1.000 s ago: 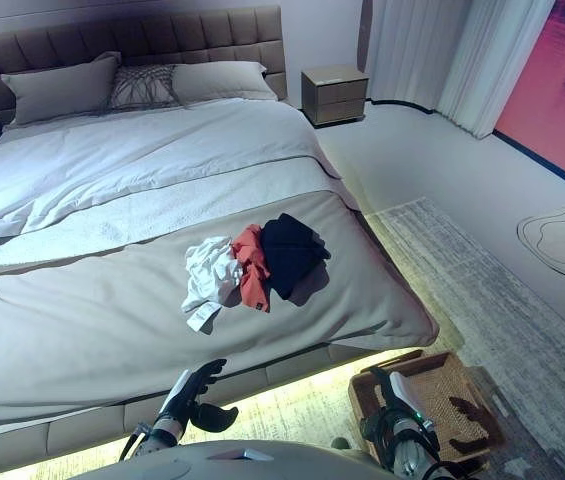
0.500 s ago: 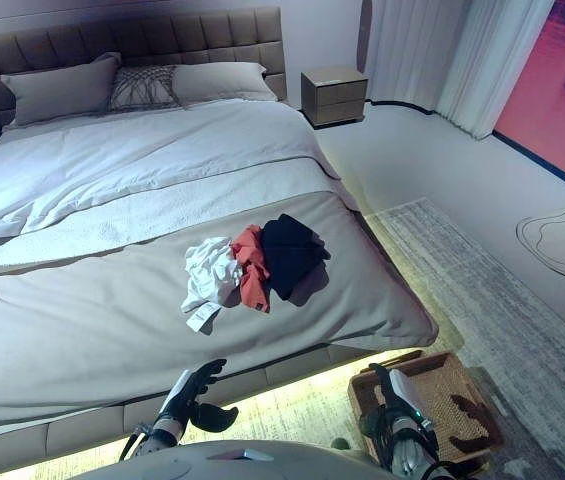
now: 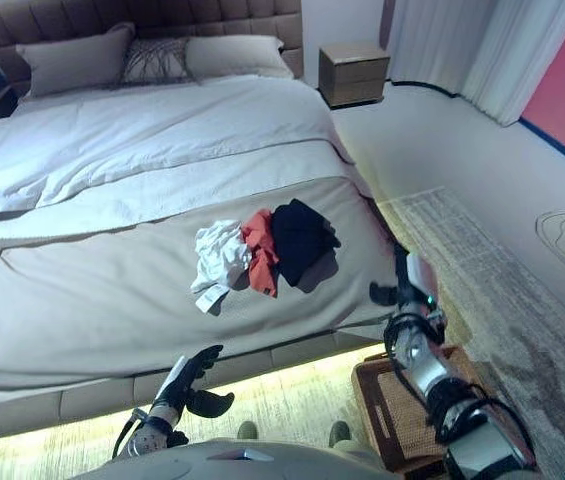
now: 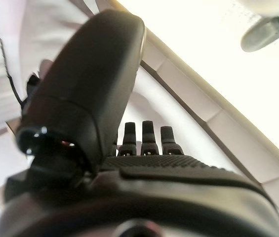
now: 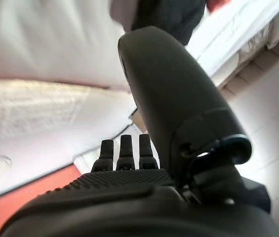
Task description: Pick up the clothes from the bed and place them into the basket
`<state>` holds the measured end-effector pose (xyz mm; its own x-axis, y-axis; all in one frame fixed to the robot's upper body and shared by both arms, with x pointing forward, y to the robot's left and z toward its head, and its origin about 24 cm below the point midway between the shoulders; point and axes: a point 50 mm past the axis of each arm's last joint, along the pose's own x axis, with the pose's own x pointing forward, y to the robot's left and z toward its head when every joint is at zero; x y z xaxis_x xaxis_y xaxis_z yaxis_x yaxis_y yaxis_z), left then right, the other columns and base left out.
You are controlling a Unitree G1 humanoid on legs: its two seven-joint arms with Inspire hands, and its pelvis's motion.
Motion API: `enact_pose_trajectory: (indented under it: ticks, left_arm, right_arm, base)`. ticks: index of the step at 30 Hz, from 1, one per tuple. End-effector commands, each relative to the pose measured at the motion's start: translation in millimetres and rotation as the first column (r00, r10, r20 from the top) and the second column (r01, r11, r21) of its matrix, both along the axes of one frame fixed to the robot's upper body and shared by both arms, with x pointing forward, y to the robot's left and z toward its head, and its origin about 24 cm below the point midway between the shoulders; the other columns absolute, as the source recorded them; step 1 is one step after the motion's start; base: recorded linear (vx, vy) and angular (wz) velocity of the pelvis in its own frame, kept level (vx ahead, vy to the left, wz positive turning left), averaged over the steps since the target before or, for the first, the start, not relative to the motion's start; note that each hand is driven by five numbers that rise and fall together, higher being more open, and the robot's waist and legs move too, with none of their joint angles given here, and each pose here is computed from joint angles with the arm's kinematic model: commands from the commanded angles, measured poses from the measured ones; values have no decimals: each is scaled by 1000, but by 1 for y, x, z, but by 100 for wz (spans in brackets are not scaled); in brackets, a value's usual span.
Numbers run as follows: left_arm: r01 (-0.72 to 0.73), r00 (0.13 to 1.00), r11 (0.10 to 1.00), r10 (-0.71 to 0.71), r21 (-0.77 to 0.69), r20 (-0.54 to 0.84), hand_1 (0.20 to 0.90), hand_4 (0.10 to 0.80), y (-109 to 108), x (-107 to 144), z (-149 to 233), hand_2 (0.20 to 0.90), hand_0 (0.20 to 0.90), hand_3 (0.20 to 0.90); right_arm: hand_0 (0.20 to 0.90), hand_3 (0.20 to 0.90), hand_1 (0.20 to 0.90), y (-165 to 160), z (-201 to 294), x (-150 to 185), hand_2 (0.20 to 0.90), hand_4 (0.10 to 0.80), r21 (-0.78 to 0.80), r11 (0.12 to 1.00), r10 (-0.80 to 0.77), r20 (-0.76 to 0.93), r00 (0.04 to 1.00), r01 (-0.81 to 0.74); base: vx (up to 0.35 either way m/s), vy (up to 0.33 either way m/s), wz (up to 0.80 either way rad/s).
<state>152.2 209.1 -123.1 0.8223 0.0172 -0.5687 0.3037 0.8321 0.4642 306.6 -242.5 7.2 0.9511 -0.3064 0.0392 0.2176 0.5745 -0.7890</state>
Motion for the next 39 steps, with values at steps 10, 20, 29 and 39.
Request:
enact_pose_trajectory:
  ticks: [10, 20, 29, 39]
  left_arm:
    - [233, 864, 970, -176, -65, 472, 900, 800, -37, 87, 82, 900, 900, 900]
    - [321, 717, 938, -151, -130, 681, 900, 800, -32, 94, 135, 900, 900, 900]
    - [357, 593, 920, -89, -162, 800, 900, 800, -28, 99, 183, 900, 900, 900]
    - [342, 602, 910, -21, -234, 798, 900, 800, -13, 94, 191, 900, 900, 900]
  right_arm:
    - [900, 900, 900, -18, 189, 85, 900, 800, -137, 982, -60, 428, 902, 130]
    - [900, 900, 900, -36, 268, 87, 900, 800, -170, 954, -128, 516, 847, 247]
    - [900, 900, 900, -51, 311, 82, 900, 800, -88, 962, -178, 511, 841, 257]
    - [300, 200, 300, -51, 341, 75, 300, 100, 129, 989, -138, 600, 788, 74]
  base:
    - [-119, 57, 25]
    - [-50, 29, 20]
    - [-30, -8, 14]
    - [-4, -16, 5]
